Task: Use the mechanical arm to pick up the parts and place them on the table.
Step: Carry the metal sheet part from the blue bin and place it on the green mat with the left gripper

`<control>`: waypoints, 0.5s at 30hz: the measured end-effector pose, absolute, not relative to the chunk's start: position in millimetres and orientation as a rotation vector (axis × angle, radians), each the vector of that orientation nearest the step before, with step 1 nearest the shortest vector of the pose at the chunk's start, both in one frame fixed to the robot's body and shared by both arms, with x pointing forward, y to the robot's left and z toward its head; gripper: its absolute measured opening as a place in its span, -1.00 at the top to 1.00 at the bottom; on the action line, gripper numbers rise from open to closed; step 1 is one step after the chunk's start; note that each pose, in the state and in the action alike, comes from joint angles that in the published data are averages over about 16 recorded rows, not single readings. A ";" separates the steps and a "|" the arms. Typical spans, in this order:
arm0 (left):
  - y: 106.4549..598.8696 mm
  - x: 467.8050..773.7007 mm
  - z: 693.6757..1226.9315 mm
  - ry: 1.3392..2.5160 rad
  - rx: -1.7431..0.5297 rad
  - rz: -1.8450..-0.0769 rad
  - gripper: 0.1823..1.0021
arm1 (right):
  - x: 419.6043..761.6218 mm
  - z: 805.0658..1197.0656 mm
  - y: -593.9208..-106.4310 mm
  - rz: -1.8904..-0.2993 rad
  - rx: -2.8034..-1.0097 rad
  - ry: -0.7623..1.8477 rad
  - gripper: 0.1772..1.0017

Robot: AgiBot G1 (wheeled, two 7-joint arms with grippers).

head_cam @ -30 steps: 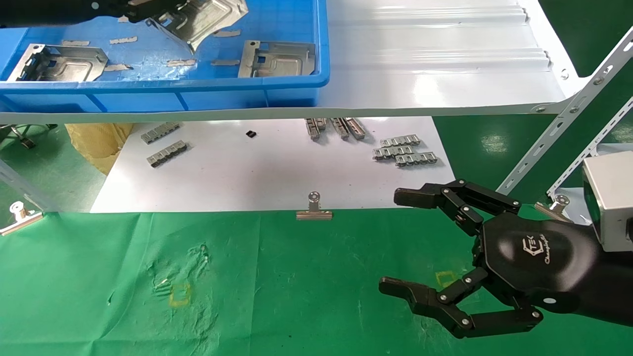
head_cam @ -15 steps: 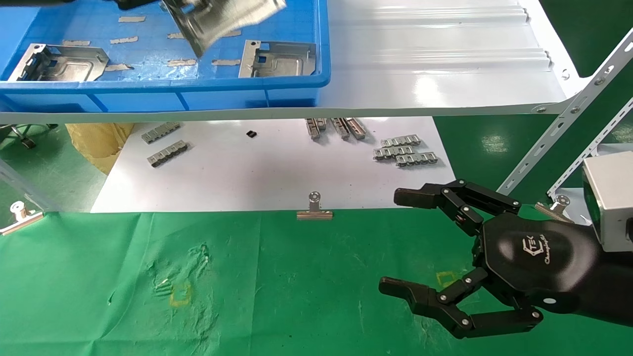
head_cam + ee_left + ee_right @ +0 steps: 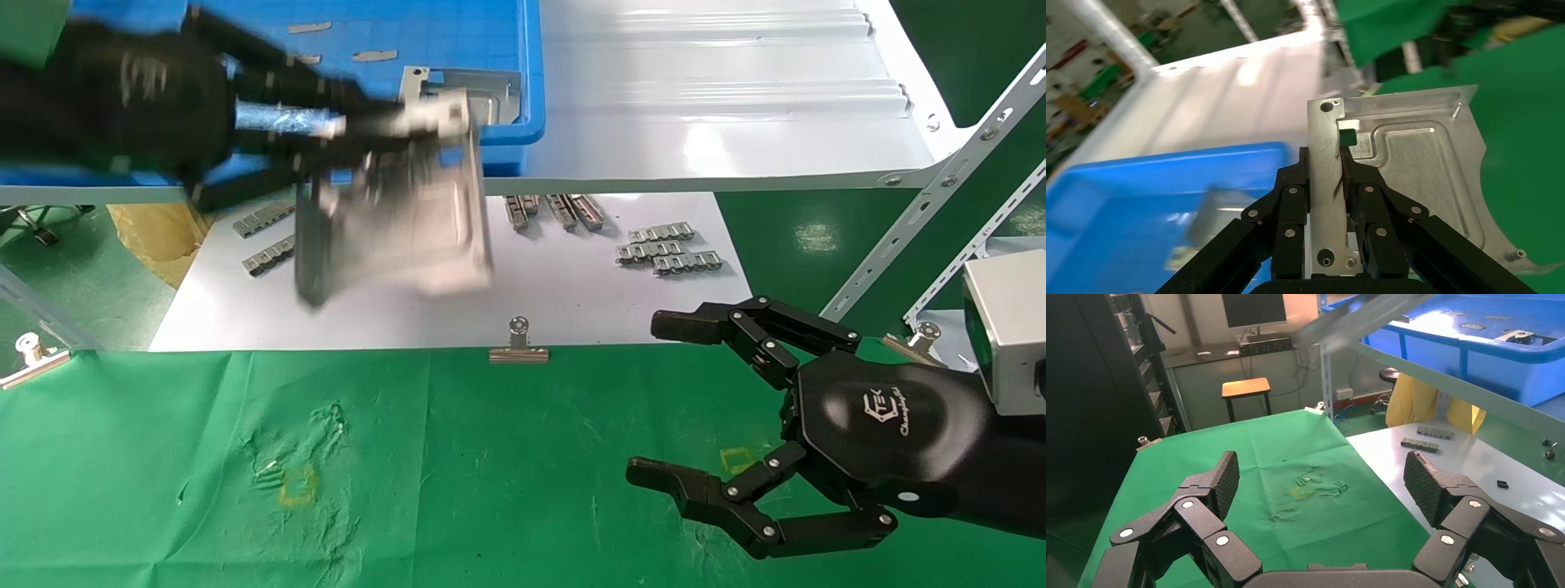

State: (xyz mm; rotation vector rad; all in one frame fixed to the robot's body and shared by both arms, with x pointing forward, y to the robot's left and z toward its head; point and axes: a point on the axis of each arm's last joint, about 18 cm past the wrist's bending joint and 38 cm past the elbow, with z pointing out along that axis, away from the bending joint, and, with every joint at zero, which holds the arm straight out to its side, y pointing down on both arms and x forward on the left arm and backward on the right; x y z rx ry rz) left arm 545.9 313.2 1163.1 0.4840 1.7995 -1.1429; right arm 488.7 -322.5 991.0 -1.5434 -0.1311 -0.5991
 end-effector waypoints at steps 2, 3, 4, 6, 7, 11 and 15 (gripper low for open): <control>316.3 545.2 1142.3 1.844 0.512 -1.099 0.78 | 488.7 991.0 -322.5 -0.599 -1.543 -0.131 -1.00; 318.3 545.0 1131.9 1.866 0.523 -1.079 0.78 | 488.7 991.0 -322.5 -0.599 -1.543 -0.131 -1.00; 320.4 545.1 1121.5 1.888 0.533 -1.061 0.78 | 488.7 991.0 -322.5 -0.599 -1.543 -0.131 -1.00; 325.7 546.3 1101.2 1.932 0.549 -1.022 0.78 | 488.7 991.0 -322.5 -0.599 -1.543 -0.131 -1.00; 328.7 547.5 1091.5 1.952 0.555 -1.003 0.78 | 488.7 991.0 -322.5 -0.599 -1.543 -0.131 -1.00; 342.6 555.5 1057.2 2.025 0.558 -0.936 0.78 | 488.7 991.0 -322.5 -0.599 -1.543 -0.131 -1.00; 353.6 563.0 1032.5 2.069 0.555 -0.902 0.79 | 488.7 991.0 -322.5 -0.599 -1.543 -0.131 -1.00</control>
